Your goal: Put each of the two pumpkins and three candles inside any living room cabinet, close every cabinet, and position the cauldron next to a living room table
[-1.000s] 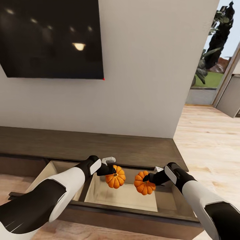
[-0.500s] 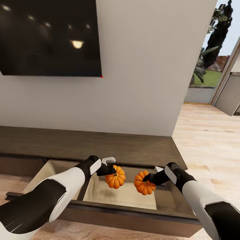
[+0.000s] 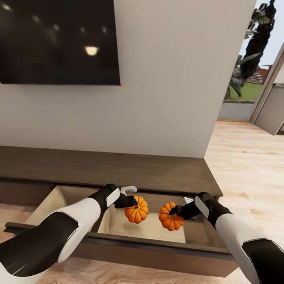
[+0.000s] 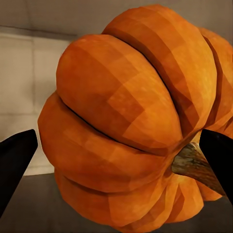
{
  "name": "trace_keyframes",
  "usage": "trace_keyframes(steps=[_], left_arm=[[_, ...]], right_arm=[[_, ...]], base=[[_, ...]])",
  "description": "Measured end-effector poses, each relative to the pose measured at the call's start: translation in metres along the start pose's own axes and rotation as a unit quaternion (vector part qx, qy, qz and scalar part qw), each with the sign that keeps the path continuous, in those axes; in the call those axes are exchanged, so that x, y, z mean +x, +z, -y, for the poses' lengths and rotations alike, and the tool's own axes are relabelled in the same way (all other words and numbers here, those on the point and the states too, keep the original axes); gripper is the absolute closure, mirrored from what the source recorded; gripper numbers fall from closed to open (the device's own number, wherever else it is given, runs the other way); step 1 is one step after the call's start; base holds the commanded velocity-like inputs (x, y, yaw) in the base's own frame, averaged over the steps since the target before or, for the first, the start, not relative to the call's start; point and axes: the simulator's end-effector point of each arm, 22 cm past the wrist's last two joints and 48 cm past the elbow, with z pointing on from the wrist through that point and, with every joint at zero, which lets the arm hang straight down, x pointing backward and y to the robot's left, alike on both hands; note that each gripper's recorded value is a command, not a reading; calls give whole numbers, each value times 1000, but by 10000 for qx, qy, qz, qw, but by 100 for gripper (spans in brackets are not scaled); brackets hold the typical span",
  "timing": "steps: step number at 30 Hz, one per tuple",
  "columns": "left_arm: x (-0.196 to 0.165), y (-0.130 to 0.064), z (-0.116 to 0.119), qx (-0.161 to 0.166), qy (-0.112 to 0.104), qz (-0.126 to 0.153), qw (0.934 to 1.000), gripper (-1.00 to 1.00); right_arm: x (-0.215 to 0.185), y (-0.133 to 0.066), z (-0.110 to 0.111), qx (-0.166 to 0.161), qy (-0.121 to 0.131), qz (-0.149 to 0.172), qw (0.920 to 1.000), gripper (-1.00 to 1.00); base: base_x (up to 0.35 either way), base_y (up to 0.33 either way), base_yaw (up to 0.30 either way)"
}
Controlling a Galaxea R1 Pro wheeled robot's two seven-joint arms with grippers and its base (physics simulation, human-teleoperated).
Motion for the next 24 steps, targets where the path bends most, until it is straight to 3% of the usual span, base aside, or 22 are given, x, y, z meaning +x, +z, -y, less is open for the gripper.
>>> trace_keyframes(steps=[17,24], left_arm=[[30,43,-16,-1,-42,-120,9999,100],[32,45,-17,-3,-51,-144,9999,100]], right_arm=[[24,45,20,20,44,-120,9999,100],[25,47,21,28,44,-140,9999,100]], base=[[0,0,0],[13,0,0]])
